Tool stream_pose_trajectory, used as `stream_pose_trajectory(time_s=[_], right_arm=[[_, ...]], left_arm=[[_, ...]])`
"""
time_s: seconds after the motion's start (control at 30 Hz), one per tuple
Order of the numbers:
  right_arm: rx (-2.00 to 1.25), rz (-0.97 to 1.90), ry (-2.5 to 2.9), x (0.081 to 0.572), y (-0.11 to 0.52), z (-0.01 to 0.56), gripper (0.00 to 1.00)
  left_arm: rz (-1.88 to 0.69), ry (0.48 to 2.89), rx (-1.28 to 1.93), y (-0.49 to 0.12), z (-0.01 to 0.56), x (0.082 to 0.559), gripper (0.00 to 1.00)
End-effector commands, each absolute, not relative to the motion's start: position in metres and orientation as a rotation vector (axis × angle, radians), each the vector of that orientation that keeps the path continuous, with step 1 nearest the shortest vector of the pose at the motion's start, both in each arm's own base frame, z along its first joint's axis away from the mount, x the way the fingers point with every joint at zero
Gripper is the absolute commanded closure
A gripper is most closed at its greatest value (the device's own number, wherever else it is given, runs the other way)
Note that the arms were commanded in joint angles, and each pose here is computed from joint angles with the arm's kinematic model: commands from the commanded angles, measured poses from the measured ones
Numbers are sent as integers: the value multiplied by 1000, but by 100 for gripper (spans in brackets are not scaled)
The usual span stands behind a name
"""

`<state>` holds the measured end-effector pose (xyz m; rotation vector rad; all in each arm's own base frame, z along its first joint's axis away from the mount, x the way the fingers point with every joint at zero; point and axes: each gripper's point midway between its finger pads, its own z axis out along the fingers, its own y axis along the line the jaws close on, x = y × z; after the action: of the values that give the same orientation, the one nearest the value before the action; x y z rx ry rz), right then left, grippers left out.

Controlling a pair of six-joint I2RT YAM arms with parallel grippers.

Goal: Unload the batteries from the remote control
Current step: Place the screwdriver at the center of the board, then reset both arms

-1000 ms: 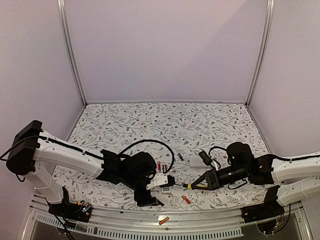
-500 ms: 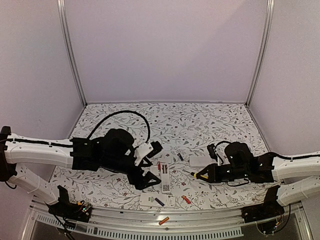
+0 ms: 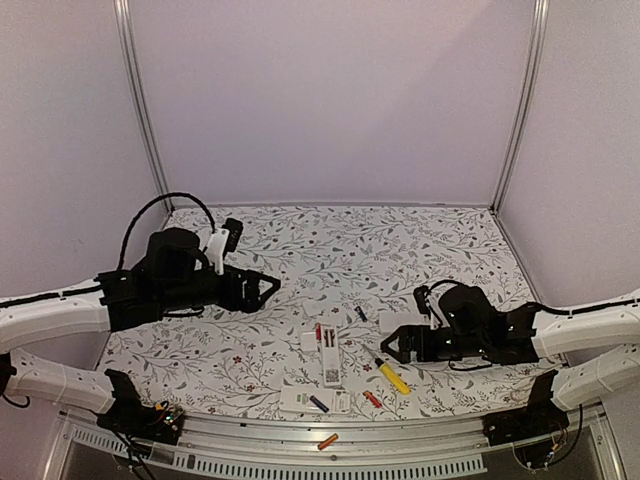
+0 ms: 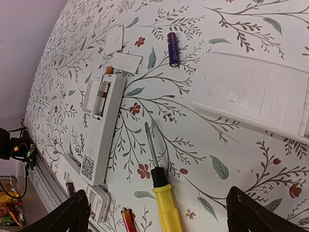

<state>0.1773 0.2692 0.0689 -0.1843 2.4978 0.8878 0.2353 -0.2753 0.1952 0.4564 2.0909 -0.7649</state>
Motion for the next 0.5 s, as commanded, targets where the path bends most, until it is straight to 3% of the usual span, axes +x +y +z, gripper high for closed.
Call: stream_pose_trajectory(time_s=[0.0, 0.27, 0.47], right_arm=[[-178, 797, 2401, 207, 267, 95, 1], [-81, 653, 2318, 278, 219, 116, 1], [101, 544, 2163, 338, 119, 142, 1]], left_arm=[[-739, 2051, 273, -241, 205, 267, 0], [-563, 1969, 37, -143, 209, 363, 0], [-282, 1817, -160, -41, 217, 393, 0]])
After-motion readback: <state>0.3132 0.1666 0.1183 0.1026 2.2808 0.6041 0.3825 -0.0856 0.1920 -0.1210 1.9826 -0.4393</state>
